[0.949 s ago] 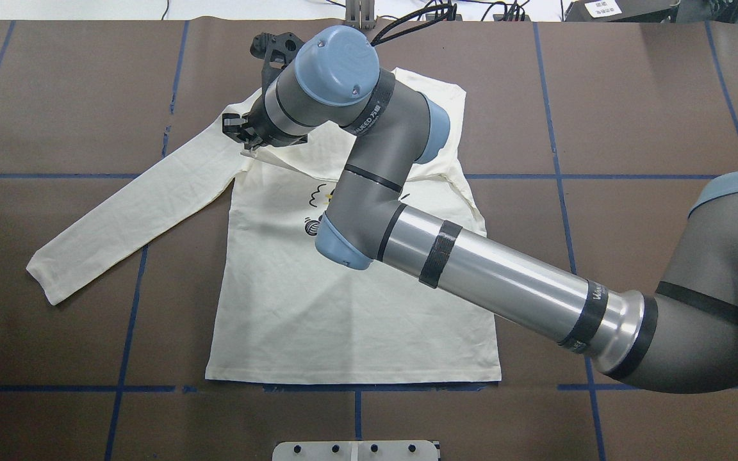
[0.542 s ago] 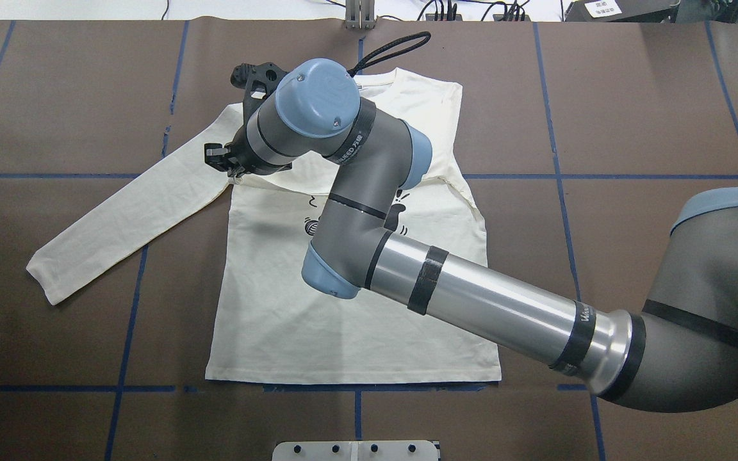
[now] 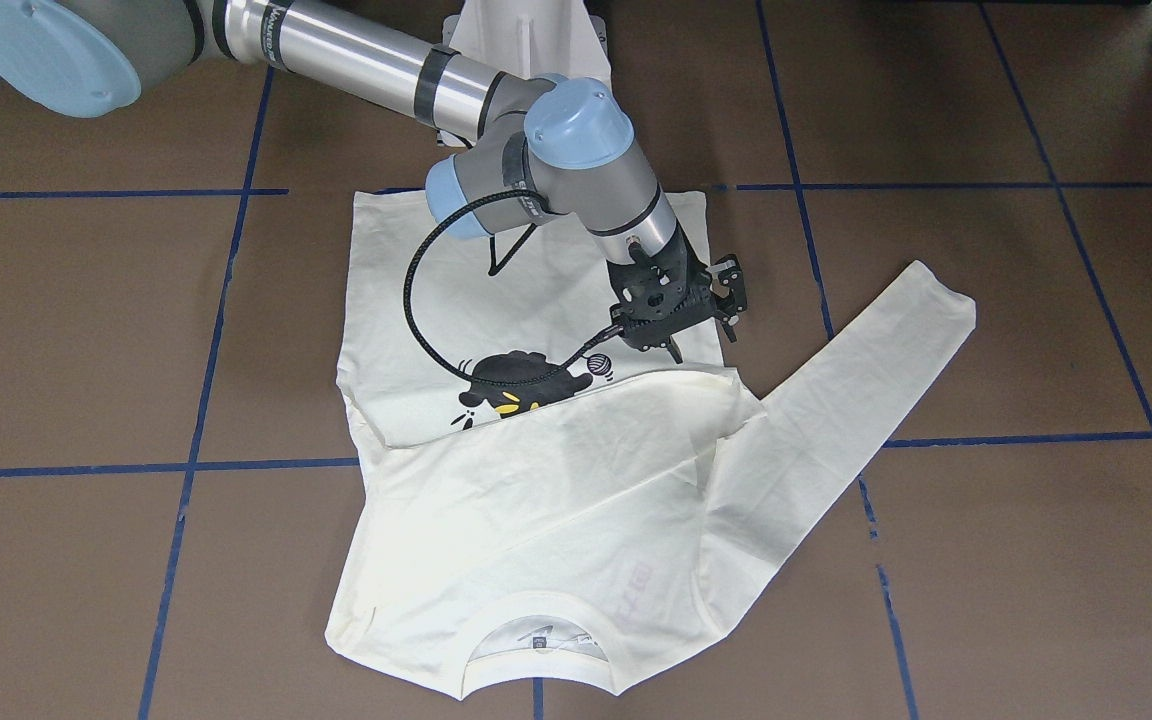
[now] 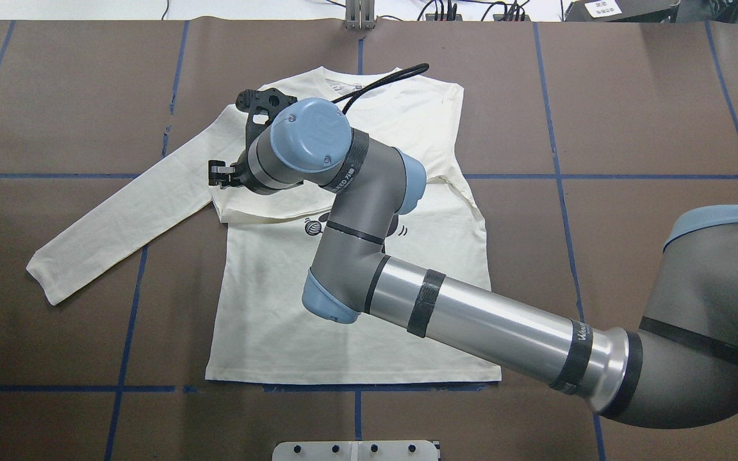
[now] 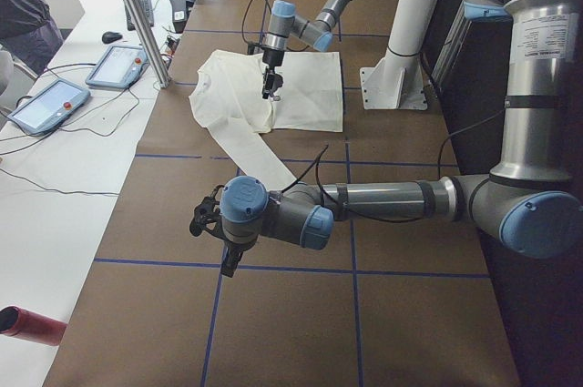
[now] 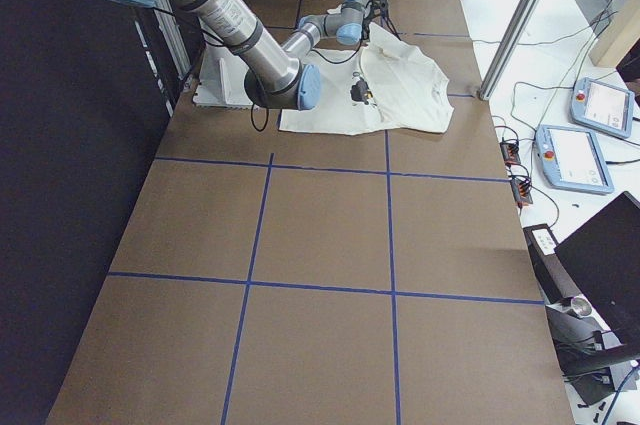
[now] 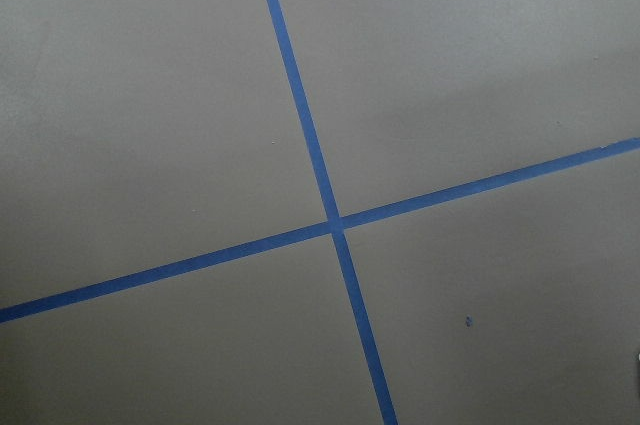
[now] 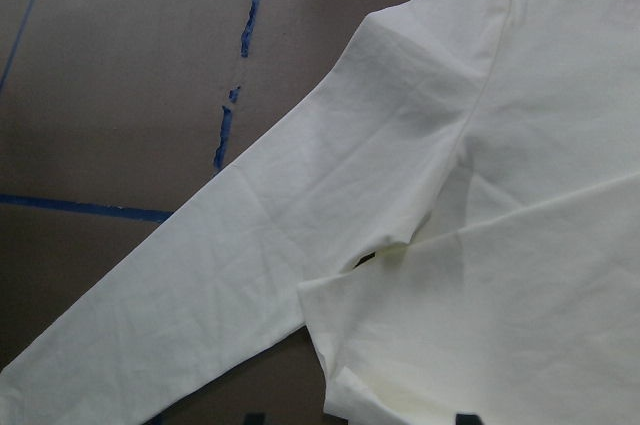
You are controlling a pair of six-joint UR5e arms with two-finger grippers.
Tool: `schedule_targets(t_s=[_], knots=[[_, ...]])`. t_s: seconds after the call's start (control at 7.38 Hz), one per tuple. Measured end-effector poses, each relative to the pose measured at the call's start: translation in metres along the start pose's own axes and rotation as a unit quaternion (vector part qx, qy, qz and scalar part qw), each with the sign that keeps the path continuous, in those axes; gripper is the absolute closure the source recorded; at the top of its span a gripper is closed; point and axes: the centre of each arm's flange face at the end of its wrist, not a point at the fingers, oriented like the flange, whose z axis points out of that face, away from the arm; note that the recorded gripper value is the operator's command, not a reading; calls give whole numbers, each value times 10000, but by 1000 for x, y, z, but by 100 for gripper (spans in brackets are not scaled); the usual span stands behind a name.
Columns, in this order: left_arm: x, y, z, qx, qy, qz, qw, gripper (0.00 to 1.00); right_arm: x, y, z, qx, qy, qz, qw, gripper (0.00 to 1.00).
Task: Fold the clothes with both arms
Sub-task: 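Carry the grasped sleeve across the shirt body toward the collar with the right gripper, then release the sleeve and lift the right gripper while the left gripper approaches the cuff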
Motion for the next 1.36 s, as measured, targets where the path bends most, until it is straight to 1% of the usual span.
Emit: schedule_targets(t_s=[0.14,0.27,0.41,0.54,0.68,0.81,0.95,1.08,1.22,1.36], knots=[[9,-6,3,92,1,-175,9998,0,9,-16,-9,-53,412,134,9990,0],[30,-14,14,237,18,-480,9986,0,28,-39,-25,-181,890,312,9954,0],[60,-15,34,418,25,-837,9956,0,57,-61,-46,-334,1354,502,9889,0],[95,-8,58,578,26,-1198,9911,0,98,-78,-71,-477,1778,575,9812,0],[141,2,83,677,12,-1577,9852,0,145,-92,-100,-649,2087,511,9745,0],[199,14,105,722,21,-1975,9776,0,196,-104,-130,-832,2249,372,9701,0],[256,30,123,665,119,-2385,9688,0,248,-116,-157,-1008,2301,216,9677,0],[296,47,139,525,195,-2707,9610,0,297,-128,-182,-1170,2297,83,9662,0],[318,61,155,411,114,-2915,9556,0,339,-135,-204,-1309,2250,-19,9655,0],[329,73,171,373,-99,-3066,9511,1,371,-134,-221,-1414,2194,-97,9653,0]])
